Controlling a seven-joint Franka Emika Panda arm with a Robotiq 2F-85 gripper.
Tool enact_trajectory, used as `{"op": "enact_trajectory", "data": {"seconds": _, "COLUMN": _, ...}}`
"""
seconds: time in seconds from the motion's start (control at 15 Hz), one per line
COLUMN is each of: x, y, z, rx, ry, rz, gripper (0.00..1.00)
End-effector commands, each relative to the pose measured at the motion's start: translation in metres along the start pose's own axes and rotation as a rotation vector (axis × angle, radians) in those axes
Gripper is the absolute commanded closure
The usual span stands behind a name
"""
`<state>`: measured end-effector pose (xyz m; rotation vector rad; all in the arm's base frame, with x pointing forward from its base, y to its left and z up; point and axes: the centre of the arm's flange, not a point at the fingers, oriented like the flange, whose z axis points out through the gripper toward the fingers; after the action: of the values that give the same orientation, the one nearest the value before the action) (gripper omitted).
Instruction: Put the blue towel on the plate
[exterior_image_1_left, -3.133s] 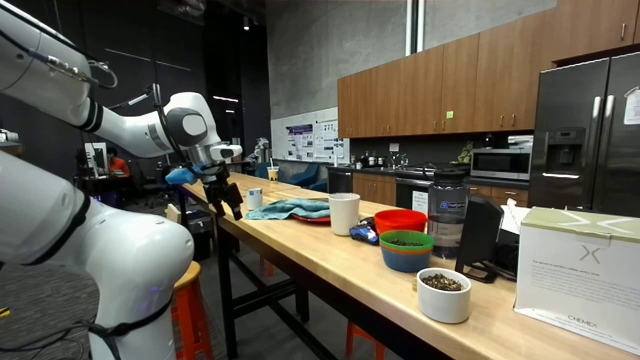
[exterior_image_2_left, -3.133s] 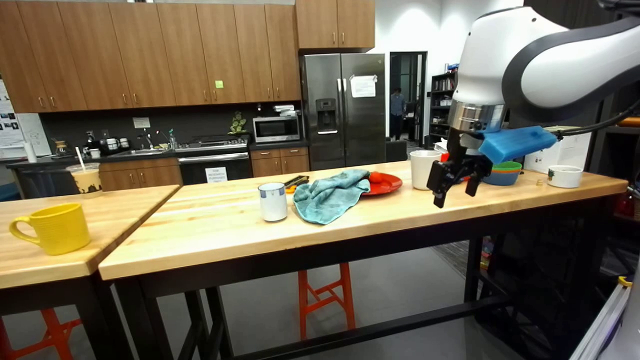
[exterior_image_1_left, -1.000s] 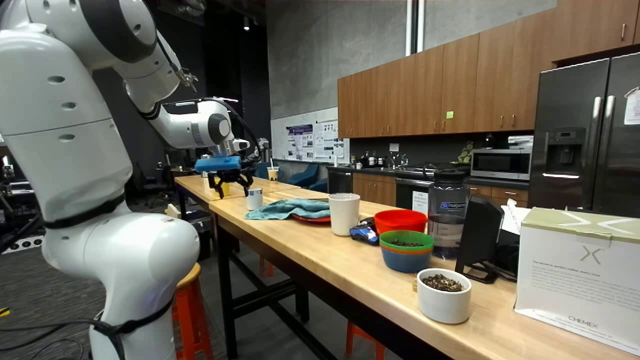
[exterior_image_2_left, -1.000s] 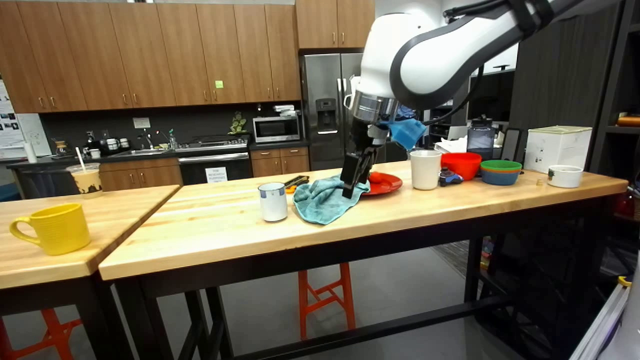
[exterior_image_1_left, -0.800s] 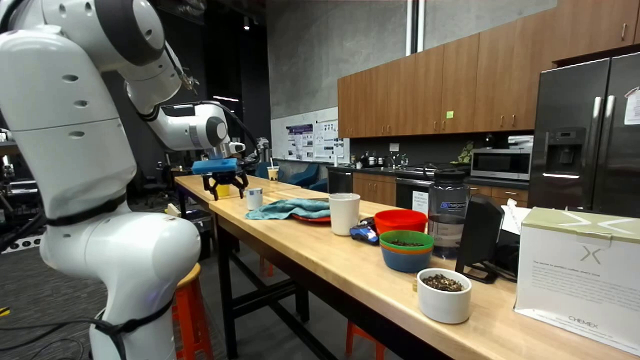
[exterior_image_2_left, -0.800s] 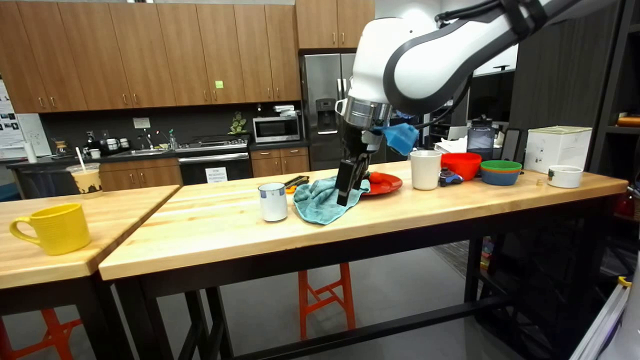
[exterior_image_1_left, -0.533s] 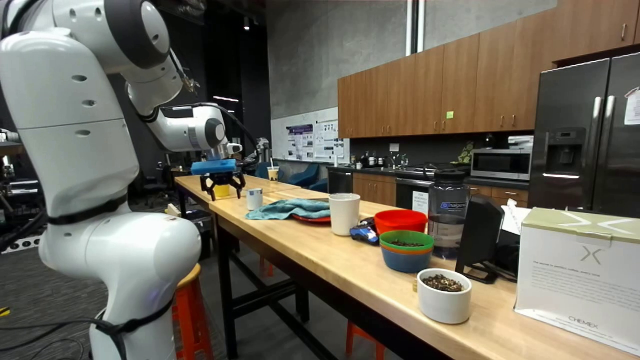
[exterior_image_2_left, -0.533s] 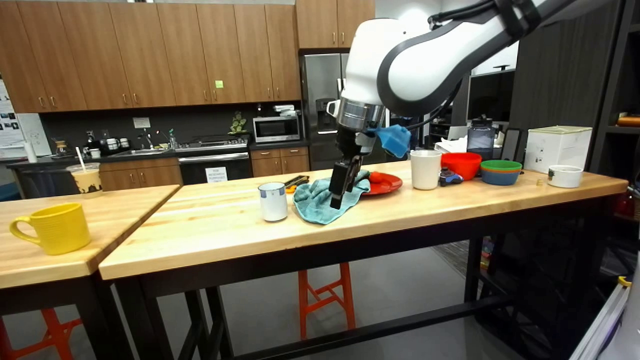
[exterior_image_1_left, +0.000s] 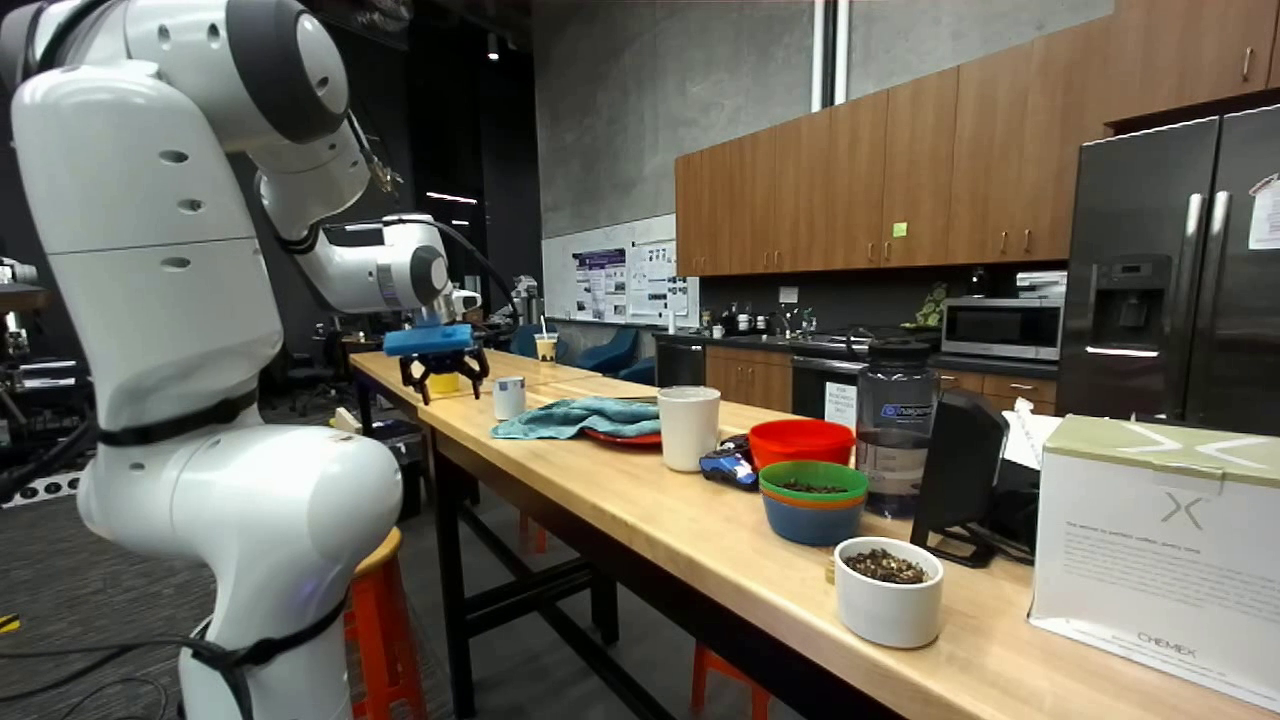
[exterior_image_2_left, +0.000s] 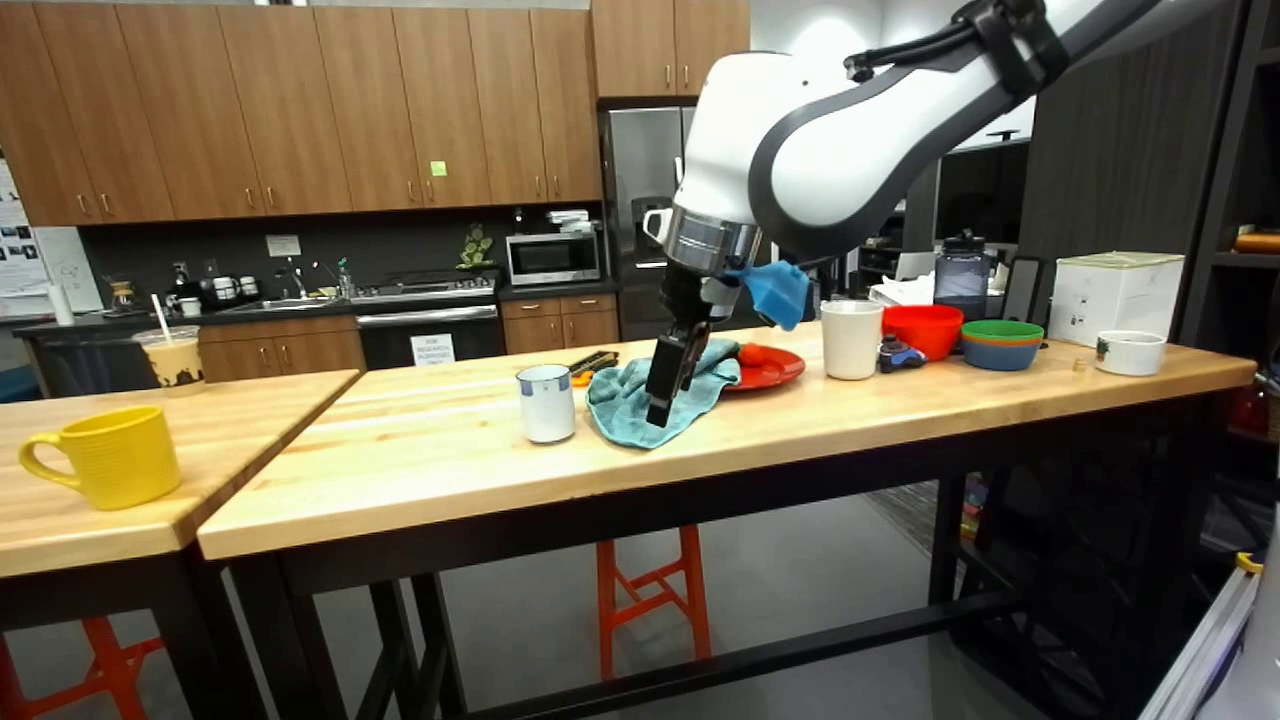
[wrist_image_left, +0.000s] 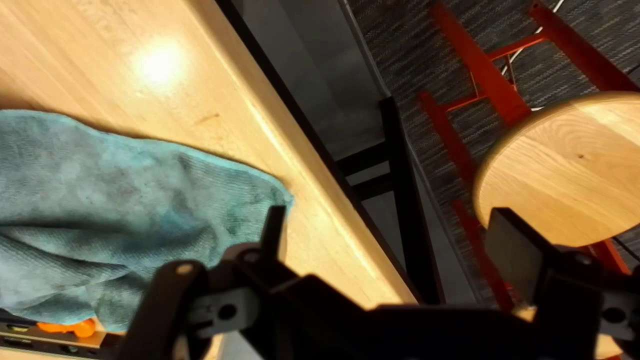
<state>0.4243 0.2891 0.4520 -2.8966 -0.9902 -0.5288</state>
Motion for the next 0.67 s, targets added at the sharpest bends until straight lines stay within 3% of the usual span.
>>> {"op": "enact_trajectory", "data": {"seconds": 0.0, "x": -0.0001, "y": 0.0002, "z": 0.0002, "rx": 0.000, "ry": 0.000, "rz": 0.000, "gripper": 0.00}}
{"op": "enact_trajectory", "data": {"seconds": 0.6, "x": 0.0020, "y": 0.0038, "z": 0.0033, "rx": -0.009, "ry": 0.005, "rz": -0.006, "gripper": 0.00}}
